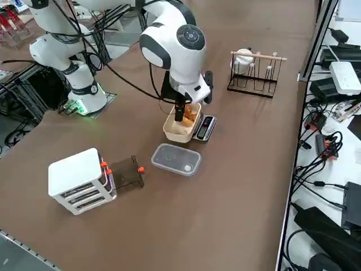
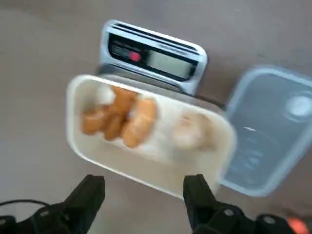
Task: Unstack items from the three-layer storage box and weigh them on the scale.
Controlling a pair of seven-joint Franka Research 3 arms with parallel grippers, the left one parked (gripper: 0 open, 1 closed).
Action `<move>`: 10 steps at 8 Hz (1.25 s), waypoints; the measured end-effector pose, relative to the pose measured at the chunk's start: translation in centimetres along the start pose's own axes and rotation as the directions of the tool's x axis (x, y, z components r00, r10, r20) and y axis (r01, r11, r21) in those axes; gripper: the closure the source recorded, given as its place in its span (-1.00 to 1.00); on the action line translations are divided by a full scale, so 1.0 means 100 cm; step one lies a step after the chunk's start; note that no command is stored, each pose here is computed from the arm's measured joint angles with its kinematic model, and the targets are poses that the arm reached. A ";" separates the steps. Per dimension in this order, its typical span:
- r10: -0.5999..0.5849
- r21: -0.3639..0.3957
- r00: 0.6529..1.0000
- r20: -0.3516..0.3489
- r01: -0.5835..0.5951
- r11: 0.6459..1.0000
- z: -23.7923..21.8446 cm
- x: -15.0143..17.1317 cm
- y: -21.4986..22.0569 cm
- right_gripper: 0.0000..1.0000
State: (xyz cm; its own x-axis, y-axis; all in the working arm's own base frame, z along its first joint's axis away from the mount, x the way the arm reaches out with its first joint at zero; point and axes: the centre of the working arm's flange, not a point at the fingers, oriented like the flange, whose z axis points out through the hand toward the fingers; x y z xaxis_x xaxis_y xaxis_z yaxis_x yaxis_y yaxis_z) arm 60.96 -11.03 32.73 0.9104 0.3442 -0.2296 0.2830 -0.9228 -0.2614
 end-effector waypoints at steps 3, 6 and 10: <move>-0.168 -0.157 0.976 0.140 0.189 0.969 -0.002 -0.028 0.049 0.06; -0.326 -0.150 0.938 0.116 0.342 0.928 0.038 -0.055 0.103 0.96; -0.331 -0.179 0.942 0.048 0.334 0.925 0.108 -0.093 0.129 0.97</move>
State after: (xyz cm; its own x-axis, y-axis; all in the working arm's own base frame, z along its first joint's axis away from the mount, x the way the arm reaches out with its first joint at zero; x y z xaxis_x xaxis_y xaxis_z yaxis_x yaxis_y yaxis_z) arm 52.90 -24.29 21.33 0.7496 0.6384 -0.1748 0.6203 -0.7697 -0.1508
